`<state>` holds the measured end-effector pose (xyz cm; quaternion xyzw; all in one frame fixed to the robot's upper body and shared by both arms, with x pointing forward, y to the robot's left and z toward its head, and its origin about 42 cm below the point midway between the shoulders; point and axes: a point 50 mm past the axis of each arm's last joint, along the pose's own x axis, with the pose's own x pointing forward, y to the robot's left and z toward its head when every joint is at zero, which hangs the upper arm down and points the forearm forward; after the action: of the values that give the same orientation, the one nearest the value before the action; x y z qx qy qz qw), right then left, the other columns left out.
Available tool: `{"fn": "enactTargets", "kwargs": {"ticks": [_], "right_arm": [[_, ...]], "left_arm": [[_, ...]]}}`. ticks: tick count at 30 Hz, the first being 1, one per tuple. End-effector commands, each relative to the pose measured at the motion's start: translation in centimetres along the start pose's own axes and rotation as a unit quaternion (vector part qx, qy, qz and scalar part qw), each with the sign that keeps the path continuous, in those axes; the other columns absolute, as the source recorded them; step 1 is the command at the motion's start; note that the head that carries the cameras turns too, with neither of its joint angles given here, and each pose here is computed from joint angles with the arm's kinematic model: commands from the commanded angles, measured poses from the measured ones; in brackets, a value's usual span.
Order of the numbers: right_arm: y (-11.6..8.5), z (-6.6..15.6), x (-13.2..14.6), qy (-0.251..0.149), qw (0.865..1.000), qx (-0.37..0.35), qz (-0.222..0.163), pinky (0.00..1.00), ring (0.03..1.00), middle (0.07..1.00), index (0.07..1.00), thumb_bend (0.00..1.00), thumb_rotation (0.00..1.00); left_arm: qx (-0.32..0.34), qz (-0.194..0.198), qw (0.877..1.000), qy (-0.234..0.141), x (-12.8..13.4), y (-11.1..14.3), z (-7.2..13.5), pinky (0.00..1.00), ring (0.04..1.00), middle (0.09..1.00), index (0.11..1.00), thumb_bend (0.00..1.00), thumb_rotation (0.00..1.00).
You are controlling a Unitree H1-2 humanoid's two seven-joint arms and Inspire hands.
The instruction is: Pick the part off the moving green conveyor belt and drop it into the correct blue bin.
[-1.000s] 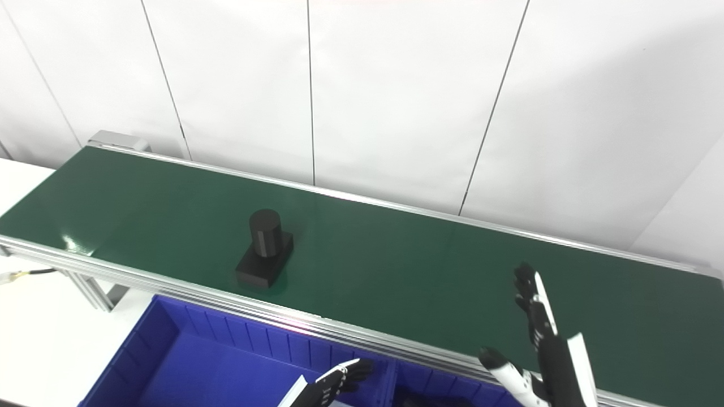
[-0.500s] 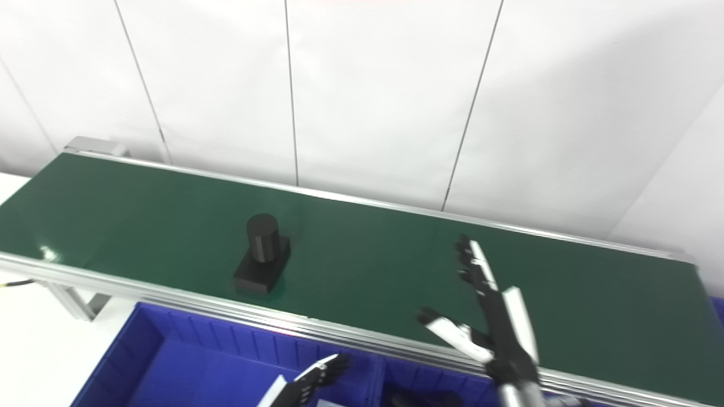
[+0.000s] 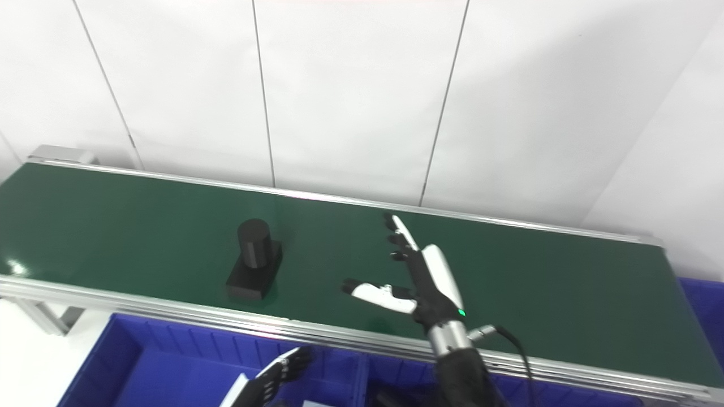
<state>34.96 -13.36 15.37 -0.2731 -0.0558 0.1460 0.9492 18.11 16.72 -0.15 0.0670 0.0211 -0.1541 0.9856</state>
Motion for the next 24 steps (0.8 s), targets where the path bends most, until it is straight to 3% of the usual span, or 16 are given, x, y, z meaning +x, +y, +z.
{"fn": "enactTargets", "kwargs": {"ticks": [1,3,11,24], "right_arm": [[-0.1,1.9,1.6,-0.020,1.000,-0.006,-0.018,0.71,0.860,0.937,0.975,0.93,0.60],[0.4,2.0,2.4,-0.013,1.000,-0.008,-0.018,0.75,0.878,0.934,0.963,0.93,0.58],[2.6,2.3,5.8,0.001,1.000,-0.026,0.000,0.72,0.863,0.942,0.962,0.94,0.52],[5.3,4.0,9.9,0.014,0.996,-0.071,0.042,0.81,0.904,0.955,0.968,1.00,0.55]], "left_arm": [[-0.003,-0.001,0.999,-0.039,0.3,0.4,1.3,0.88,0.877,0.868,0.868,0.83,0.91],[-0.005,-0.002,0.999,-0.039,0.2,0.7,1.2,0.88,0.868,0.860,0.864,0.81,0.90],[-0.002,-0.013,0.999,-0.033,-0.1,1.3,1.0,0.88,0.871,0.858,0.859,0.82,0.90],[0.014,-0.021,0.999,-0.033,-0.4,1.0,0.9,0.83,0.838,0.844,0.835,0.87,0.89]]}}
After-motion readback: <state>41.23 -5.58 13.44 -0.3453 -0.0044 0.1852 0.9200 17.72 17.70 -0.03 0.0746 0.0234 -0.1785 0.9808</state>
